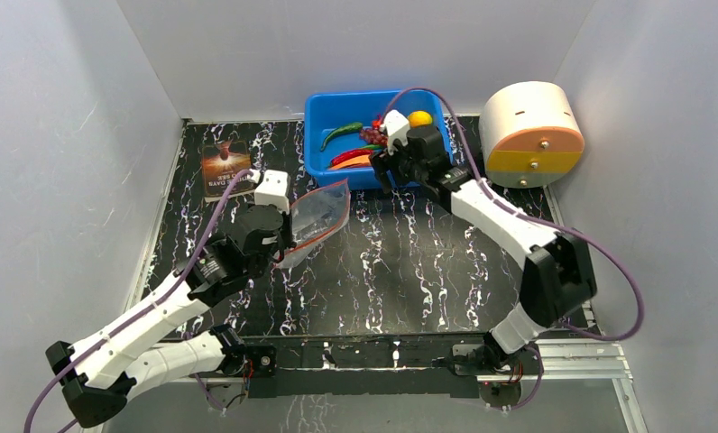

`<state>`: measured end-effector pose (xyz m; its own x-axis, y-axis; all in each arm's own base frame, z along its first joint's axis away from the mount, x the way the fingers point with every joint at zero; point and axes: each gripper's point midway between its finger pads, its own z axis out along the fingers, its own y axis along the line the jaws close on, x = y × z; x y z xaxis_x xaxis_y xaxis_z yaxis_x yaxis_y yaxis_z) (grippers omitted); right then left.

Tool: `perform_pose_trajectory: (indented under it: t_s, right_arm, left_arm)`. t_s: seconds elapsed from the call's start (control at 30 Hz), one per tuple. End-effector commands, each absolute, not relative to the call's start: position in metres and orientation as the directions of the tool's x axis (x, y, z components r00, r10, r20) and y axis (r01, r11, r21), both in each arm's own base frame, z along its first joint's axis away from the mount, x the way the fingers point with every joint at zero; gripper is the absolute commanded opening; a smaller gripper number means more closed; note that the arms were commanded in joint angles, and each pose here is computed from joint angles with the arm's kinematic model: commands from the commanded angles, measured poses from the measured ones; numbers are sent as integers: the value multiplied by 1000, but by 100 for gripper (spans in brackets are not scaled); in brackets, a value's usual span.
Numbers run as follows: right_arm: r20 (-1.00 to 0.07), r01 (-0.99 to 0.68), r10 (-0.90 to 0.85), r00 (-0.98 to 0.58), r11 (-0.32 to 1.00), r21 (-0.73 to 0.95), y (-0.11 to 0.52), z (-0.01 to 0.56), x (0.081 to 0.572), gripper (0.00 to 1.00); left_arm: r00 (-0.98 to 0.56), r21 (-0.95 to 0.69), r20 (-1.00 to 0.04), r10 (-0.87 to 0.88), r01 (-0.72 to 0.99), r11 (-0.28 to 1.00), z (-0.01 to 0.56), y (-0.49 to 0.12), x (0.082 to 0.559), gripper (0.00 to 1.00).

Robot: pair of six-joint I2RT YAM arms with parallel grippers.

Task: Place the food in the zip-top bag and seal the zipper
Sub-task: Move the bin to the center of the board.

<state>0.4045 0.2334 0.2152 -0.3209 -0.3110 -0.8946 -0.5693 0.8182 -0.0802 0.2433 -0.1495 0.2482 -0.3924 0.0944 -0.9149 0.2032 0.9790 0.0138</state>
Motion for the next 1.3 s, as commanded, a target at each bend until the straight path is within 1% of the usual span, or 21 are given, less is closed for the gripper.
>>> perform_pose_trajectory:
  t_s: [0.0, 0.17, 0.23, 0.53, 0.67, 0.87, 1.03, 1.13, 1.27]
  right_arm:
    - [-848, -702, -519, -105, 643, -306, 249, 241, 431, 69]
    - [-754, -741, -652, -84, 547, -390, 240, 217, 448, 67]
    - [-713, -767, -695, -94, 507, -394, 236, 198, 453, 66]
    - [-642, -809, -763, -73, 421, -409, 228, 169, 476, 63]
    - [-631, -837, -769, -98, 407, -366, 231, 154, 478, 55]
    - [-631, -847, -753, -188, 449, -284, 228, 133, 465, 42]
    - [-663, -832, -703, -257, 510, -218, 230, 138, 453, 28]
    - [-715, -798, -627, -309, 580, -163, 234, 147, 445, 24]
    - [-757, -771, -539, -369, 632, -74, 242, 145, 415, 23]
  left_arm:
    - [-385, -14, -921, 65, 199, 980, 252, -142, 237, 0]
    - [-374, -4, -925, 70, 195, 981, 256, -136, 234, 0]
    - [-373, 0, -925, 74, 194, 981, 260, -134, 233, 0]
    - [-364, -12, -930, 61, 195, 981, 268, -132, 232, 0]
    - [-371, -3, -926, 66, 183, 983, 267, -130, 231, 0]
    - [-380, -4, -924, 49, 138, 990, 261, -123, 231, 0]
    - [-396, 47, -915, 71, 70, 996, 255, -112, 235, 0]
    - [-394, 65, -916, 82, 57, 996, 257, -109, 236, 0]
    - [-378, 80, -920, 101, 72, 994, 255, -111, 239, 0]
